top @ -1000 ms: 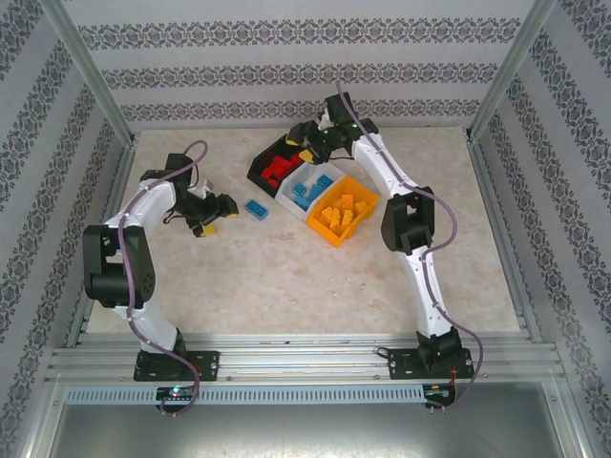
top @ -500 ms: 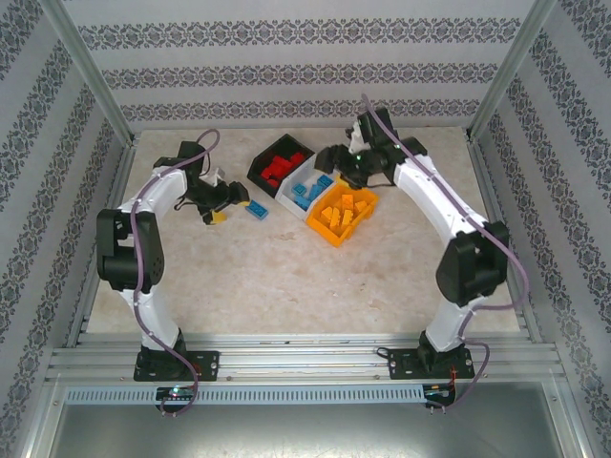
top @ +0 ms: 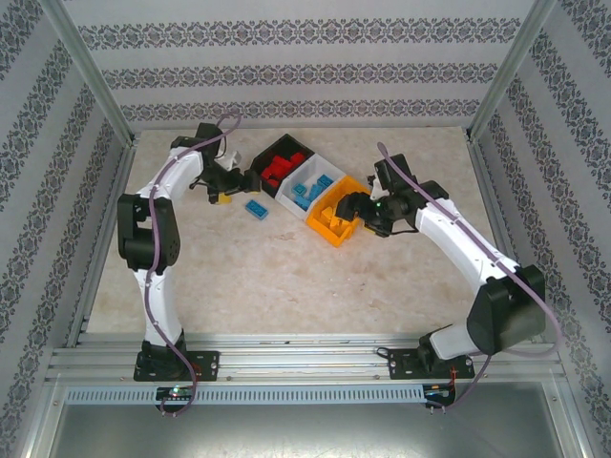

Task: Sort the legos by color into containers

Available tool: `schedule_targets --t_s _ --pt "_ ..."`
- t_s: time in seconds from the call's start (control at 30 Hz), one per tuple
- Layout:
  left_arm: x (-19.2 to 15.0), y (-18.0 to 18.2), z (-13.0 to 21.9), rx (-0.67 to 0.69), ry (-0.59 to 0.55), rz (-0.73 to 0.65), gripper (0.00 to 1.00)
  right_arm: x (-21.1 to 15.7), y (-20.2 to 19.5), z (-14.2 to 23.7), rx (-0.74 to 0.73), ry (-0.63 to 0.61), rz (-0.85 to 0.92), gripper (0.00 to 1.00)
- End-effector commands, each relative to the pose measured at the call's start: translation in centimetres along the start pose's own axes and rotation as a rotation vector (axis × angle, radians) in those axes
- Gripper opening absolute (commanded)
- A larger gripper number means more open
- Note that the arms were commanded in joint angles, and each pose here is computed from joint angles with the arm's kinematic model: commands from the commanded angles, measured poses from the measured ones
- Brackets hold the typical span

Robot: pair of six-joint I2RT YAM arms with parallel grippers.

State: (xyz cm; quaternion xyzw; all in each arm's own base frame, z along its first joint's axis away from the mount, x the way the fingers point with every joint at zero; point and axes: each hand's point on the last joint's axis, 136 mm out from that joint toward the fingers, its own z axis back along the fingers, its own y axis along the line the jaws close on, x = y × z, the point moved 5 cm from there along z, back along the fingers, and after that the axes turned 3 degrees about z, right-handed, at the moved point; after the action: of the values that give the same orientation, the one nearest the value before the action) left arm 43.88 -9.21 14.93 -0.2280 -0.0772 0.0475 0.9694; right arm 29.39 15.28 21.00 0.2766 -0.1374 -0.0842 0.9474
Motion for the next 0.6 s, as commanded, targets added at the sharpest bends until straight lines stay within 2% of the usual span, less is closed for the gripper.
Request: schedule_targets --t_s 0.0,0.2,0.3,0.57 --pt "-1.1 0.0 -0.9 0.078 0.072 -0.142 0.94 -0.9 -1.1 0.4 -0.034 -0.002 0.000 0.79" --pt "-1.3 -1.4 -2.2 0.117 0.085 -0.341 0.96 -1.3 -1.5 0.0 -0.049 0.035 0.011 0.81" --pt "-1.0 -1.5 -2.8 0.141 0.095 -0.394 0.97 -1.3 -1.4 0.1 -0.044 0.037 0.016 0.81" --pt "0.0 -0.4 -4.5 0.192 0.121 -0.399 1.00 -2.1 -2.0 -0.2 -0.051 0.052 -0.002 0.82"
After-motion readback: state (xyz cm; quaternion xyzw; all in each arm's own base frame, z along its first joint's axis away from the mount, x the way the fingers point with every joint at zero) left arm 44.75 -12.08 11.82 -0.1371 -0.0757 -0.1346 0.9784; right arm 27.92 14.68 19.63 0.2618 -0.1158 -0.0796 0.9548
